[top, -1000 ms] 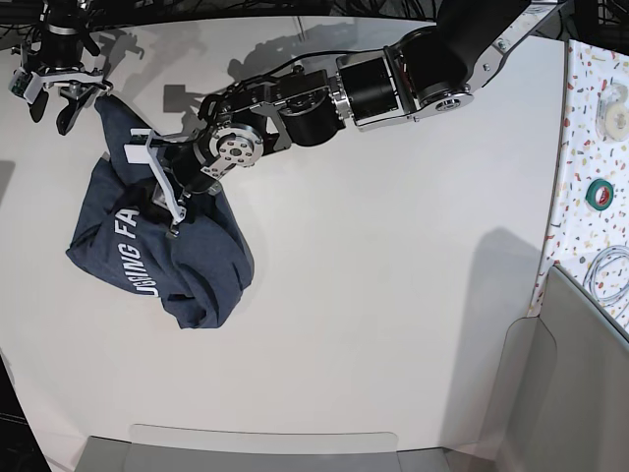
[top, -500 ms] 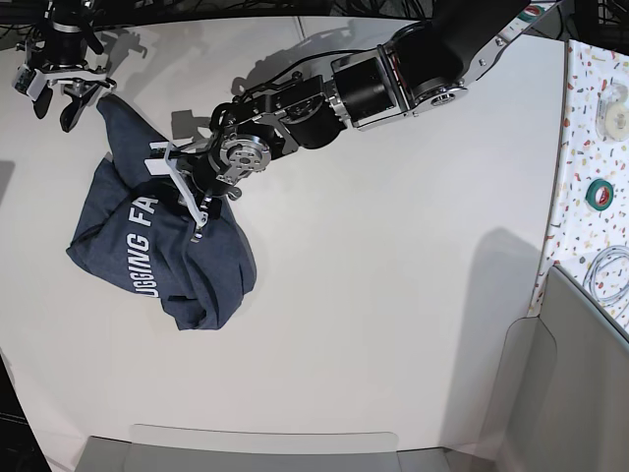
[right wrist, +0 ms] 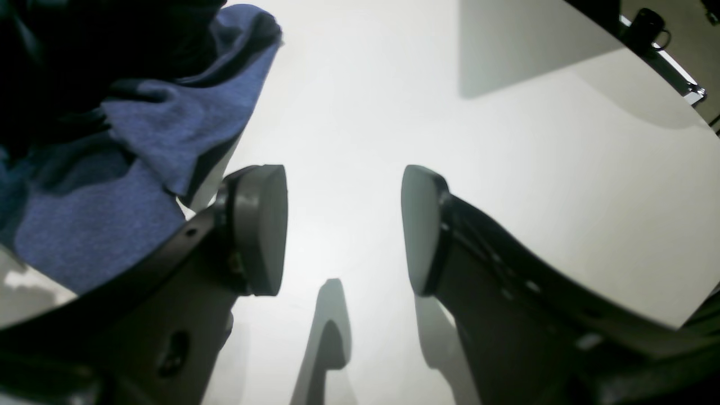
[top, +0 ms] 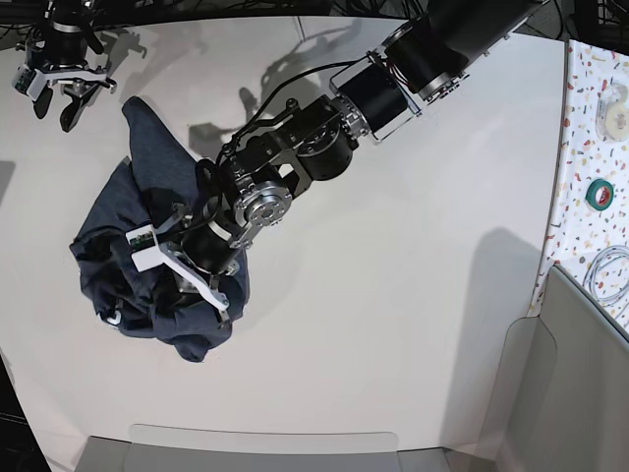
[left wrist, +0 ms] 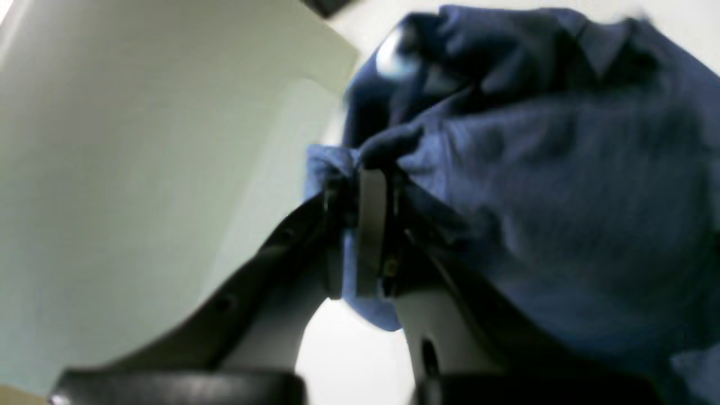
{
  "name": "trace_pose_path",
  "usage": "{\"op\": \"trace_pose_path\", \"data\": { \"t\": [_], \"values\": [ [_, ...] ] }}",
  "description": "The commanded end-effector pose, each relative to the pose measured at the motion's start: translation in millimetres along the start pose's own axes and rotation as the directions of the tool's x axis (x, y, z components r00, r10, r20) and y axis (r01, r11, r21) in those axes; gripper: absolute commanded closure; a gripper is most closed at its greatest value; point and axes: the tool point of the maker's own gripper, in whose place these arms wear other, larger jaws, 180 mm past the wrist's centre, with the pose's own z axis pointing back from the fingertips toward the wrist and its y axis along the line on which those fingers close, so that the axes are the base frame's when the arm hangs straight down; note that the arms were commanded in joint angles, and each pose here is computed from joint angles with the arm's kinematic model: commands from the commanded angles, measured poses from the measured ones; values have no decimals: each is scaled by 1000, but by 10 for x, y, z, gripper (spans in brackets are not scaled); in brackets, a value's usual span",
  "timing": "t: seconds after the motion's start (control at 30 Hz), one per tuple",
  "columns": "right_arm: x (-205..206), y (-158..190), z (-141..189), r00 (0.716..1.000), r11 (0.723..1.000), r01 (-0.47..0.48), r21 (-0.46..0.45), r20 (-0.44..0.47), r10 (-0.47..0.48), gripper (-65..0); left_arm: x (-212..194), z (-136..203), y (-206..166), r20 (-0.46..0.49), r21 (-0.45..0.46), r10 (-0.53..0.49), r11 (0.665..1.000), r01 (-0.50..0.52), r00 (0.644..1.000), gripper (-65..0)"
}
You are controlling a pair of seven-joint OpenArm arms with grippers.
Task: Layout the t-shirt on the table in an organized manner, then fold the t-shirt properly
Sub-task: 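Lift and drag the grasped shirt away from the right gripper, then release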
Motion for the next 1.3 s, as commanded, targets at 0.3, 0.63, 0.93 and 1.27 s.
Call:
{"op": "trace_pose_path", "data": {
  "t": [0.3,0.63,0.93,1.27],
  "values": [
    [35,97,42,999,1000,20,16,27,-20,-319,4,-309,194,35,-30,42,999,-41,999,0],
    [-65,414,32,999,994,40,98,-1,-40,-319,-304,-708,567,6,-45,215,976,-215,977,-21],
    [-28,437,14,999,994,43,103,11,-44,-319,-687,-673,1200,85,304,361,878,-370,929,-93],
    [113,566,-92,996,990,61,129,55,-69,-319,-1787,-319,1743,54,609,708,536,-585,704,-217]
  ]
}}
